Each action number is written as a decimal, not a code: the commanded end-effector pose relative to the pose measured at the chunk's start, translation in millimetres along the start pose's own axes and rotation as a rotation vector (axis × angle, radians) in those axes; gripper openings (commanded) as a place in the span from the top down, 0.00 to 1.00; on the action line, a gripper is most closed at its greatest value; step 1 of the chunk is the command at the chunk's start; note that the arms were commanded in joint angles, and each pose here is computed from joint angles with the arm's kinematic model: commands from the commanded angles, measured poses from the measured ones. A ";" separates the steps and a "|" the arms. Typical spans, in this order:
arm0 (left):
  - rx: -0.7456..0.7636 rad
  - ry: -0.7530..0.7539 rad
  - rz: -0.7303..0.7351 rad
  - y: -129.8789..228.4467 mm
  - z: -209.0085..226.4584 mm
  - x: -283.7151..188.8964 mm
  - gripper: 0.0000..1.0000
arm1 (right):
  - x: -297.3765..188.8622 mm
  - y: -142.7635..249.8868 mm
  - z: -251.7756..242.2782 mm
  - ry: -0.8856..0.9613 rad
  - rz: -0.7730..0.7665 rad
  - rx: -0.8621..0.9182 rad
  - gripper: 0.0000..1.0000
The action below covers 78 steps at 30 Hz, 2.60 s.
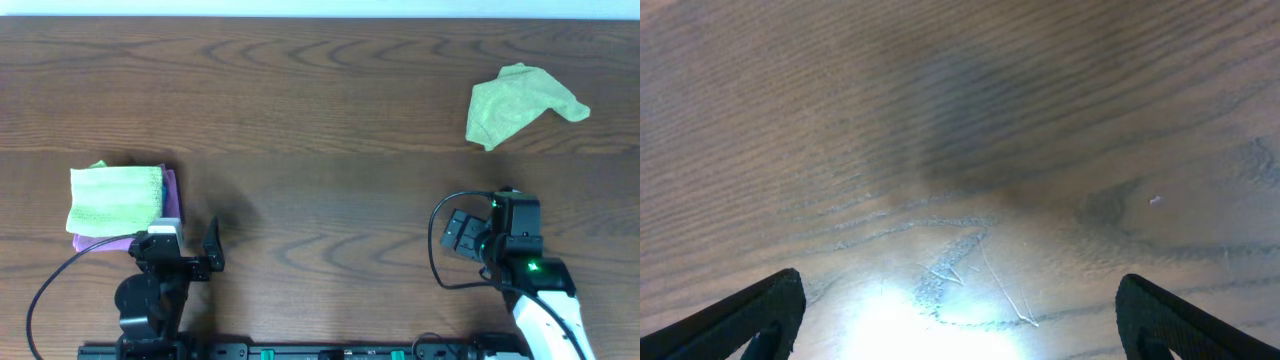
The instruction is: Fold the cloth
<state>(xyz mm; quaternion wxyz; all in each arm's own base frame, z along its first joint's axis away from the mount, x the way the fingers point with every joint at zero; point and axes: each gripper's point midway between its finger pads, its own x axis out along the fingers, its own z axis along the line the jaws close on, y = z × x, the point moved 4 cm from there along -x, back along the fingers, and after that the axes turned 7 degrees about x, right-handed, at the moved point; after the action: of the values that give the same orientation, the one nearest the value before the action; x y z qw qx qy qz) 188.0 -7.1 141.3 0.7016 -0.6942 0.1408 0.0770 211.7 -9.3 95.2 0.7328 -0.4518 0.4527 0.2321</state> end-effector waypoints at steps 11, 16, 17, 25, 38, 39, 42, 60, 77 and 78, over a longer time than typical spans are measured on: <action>0.139 -0.099 0.035 10.2 12.7 1.9 0.05 | -0.9 -1.2 -2.1 0.008 -0.010 0.009 0.01; 0.138 -0.098 0.033 9.8 12.5 1.9 0.05 | -0.9 -1.2 -2.1 0.008 -0.010 0.010 0.01; 0.138 -0.098 0.034 9.9 12.5 1.9 0.05 | -0.9 -1.2 -2.1 0.008 -0.010 0.009 0.01; 0.138 -0.098 0.034 9.9 12.5 1.9 0.05 | -0.9 -1.2 -2.1 0.008 -0.010 0.010 0.01; 0.138 -0.098 0.034 9.9 12.5 1.9 0.05 | -1.8 -1.3 -2.1 0.007 -0.013 0.010 0.01; 0.138 -0.098 0.034 9.9 12.5 1.9 0.05 | -2.8 -1.7 -1.9 0.004 -0.018 0.010 0.01; 0.138 -0.098 0.034 9.9 12.5 1.9 0.05 | -10.1 -5.9 -5.3 0.018 -0.063 0.004 0.01; 0.138 -0.098 0.034 9.9 12.5 1.9 0.05 | -3.2 27.1 -8.5 -0.174 -0.349 -0.304 0.01; 0.138 -0.098 0.034 9.9 12.5 1.9 0.05 | -29.2 12.2 -2.7 -0.194 -0.570 -0.453 0.01; 0.138 -0.098 0.033 9.8 12.5 1.9 0.05 | -30.3 11.5 -3.0 -0.192 -0.578 -0.450 0.01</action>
<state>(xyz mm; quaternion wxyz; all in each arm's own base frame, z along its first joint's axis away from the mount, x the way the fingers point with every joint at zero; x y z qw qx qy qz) 188.4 3.6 141.4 0.7477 -0.6459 0.1174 0.1000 188.3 -4.2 119.7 0.6970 -0.6792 0.1754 0.1489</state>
